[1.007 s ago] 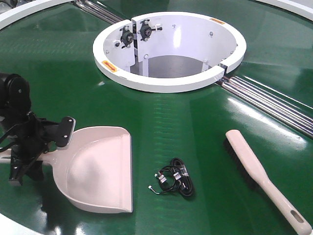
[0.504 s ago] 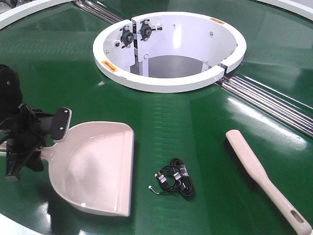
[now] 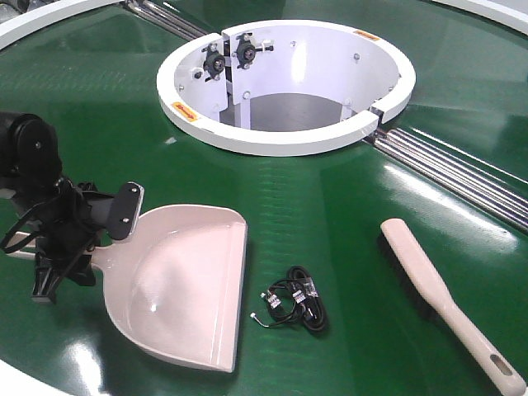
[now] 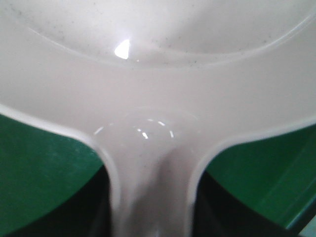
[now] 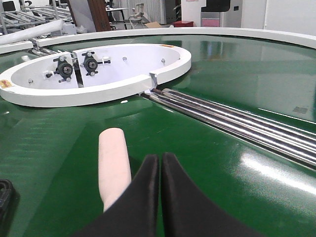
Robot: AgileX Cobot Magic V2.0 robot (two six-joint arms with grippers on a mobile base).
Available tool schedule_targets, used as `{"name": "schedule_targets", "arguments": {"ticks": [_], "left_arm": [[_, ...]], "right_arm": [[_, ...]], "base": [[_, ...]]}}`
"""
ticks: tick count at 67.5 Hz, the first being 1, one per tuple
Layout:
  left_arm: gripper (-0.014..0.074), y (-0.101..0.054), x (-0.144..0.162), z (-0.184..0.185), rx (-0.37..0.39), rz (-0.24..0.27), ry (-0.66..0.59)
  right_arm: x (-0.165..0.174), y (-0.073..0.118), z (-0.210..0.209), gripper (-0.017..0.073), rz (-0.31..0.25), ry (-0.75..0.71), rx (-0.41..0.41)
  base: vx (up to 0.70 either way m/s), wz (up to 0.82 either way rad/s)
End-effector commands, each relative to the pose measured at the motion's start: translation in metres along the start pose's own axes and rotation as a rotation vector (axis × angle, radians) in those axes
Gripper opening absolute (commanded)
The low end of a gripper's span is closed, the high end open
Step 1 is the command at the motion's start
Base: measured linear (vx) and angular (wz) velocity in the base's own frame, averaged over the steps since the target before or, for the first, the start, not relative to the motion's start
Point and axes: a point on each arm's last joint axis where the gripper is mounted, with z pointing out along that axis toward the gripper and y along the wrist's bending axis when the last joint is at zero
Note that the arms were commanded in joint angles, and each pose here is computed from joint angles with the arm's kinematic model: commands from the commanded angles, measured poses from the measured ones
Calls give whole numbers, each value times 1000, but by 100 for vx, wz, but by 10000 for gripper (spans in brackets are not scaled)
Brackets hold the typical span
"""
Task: Clean and inspect green conveyor with broom and dustpan
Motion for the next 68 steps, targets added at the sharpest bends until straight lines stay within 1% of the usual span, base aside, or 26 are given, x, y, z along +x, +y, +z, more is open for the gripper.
{"name": "schedule_targets", "arguments": {"ticks": [1,9,39,45,51,55,68], "left_arm": [[-8,1,-3,-15,-35,-20,-15],[-8,2,-3,-11,-23,-19,-9],[-8,2,-3,-11,-24,-18,-6],[-8,3,-3,-7,-11,-20,-3],[-8,4,-3,-2,12,-34,2],[-8,4,-3,1,18,-36,3],[-8,6,-2,2,2,-33,8]], "right_arm": [[0,0,0,-10,-7,-69,3],[0,0,0,-10,-7,-69,3],[0,0,0,-10,-7,-69,3],[0,0,0,-10,-7,-69,3],[0,0,0,-10,-7,-69,3],[0,0,0,-10,-7,-69,3],[0,0,0,-10,-7,-69,3]], "base": [[0,0],[0,0],[0,0],[0,0],[0,0],[0,0],[0,0]]}}
